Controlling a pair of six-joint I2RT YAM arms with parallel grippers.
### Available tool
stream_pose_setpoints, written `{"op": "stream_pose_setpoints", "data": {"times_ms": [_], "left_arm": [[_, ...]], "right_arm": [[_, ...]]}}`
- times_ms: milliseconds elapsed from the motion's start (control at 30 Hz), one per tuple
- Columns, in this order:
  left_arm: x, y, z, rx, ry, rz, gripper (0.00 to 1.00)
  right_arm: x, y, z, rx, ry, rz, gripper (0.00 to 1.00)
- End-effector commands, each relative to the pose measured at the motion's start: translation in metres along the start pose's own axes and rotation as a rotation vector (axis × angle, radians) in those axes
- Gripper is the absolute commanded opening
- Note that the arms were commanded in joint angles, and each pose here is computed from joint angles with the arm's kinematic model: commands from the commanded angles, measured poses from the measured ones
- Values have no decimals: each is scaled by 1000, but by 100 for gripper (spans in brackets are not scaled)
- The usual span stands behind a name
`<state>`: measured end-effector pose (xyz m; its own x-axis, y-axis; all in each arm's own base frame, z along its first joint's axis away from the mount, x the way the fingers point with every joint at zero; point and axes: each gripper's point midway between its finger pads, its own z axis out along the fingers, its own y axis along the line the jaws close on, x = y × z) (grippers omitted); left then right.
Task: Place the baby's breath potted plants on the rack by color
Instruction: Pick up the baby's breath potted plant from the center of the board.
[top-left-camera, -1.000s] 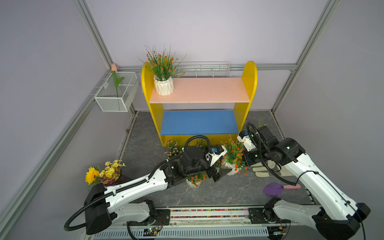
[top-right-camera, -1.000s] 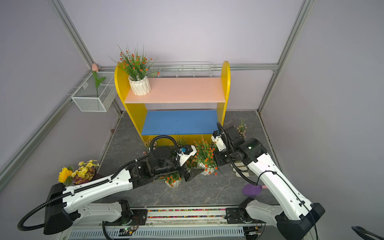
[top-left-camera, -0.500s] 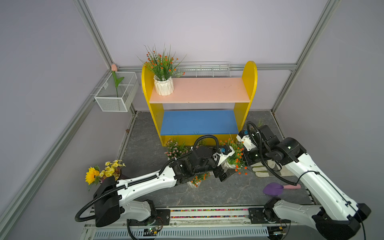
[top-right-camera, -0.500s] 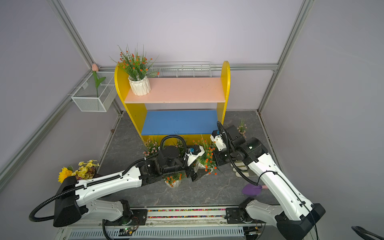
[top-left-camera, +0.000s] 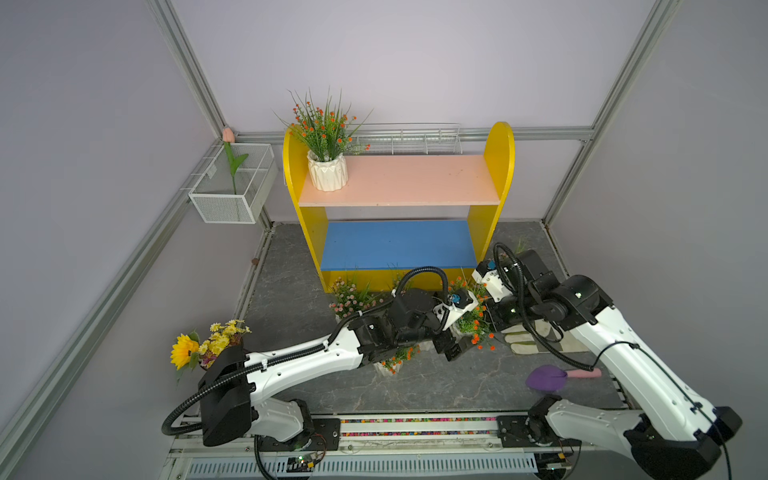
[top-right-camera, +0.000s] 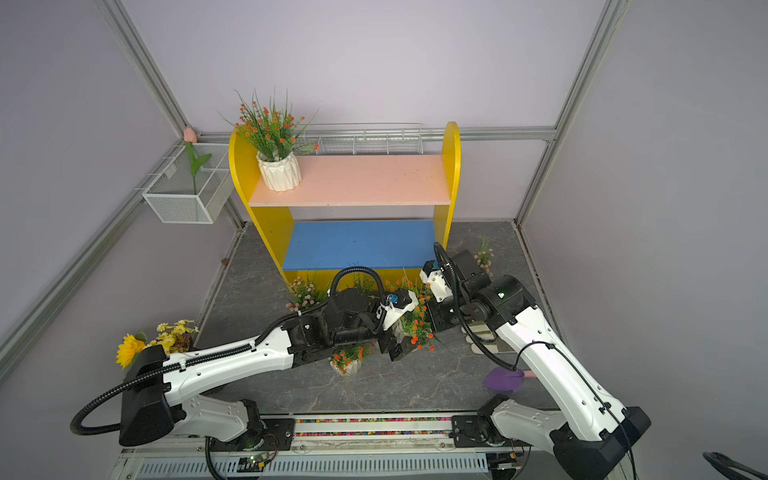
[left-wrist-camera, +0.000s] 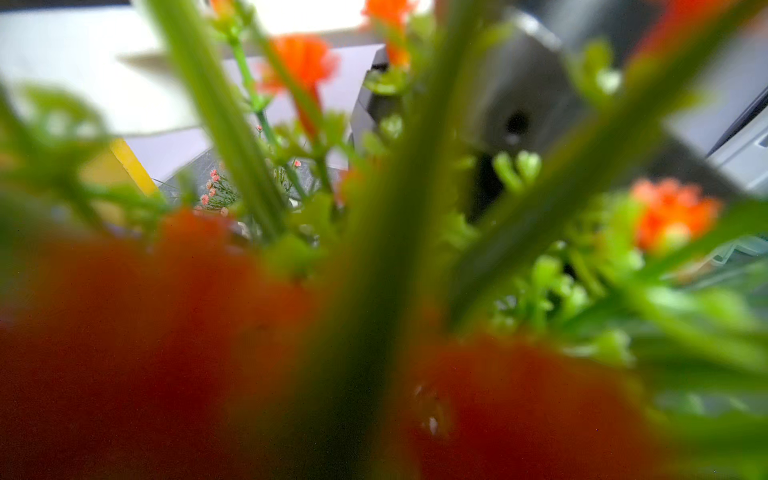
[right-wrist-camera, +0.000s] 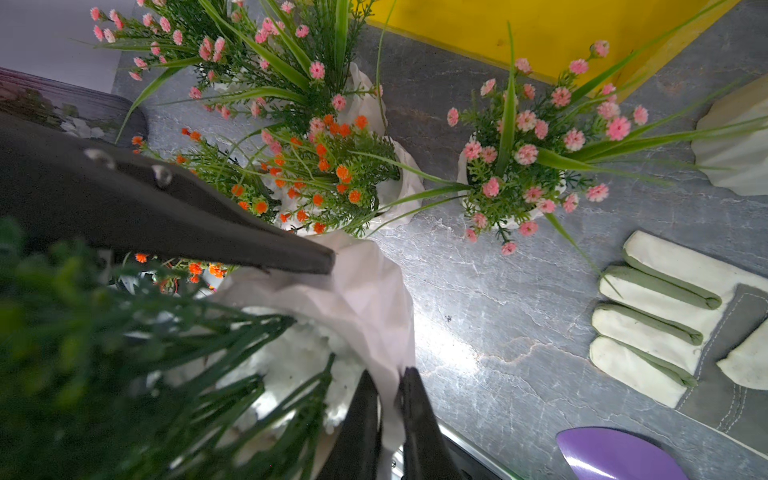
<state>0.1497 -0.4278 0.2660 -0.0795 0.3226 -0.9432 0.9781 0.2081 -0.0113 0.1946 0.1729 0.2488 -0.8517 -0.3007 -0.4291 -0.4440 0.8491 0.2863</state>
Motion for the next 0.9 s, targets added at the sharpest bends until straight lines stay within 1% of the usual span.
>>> {"op": "stream_pose_setpoints", "data": {"times_ms": [0,267,567,800,867], "left_arm": [[2,-9,5,38,34,16,96],[13,-11,10,53,98,8,93],[19,-15,12,79,131,3,91],[18,-17,12,93,136,0,84],[17,-18,12,100,133,1,79]], "right_arm": [[-20,14,-14,-66,-108,-30,13],[-22,11,-14,-50,-118,-34,13],[-23,10,-15,-46,-132,-36,12],[-23,11,-16,-54,-142,-35,12],[-22,11,-15,-58,-144,-33,12]]}}
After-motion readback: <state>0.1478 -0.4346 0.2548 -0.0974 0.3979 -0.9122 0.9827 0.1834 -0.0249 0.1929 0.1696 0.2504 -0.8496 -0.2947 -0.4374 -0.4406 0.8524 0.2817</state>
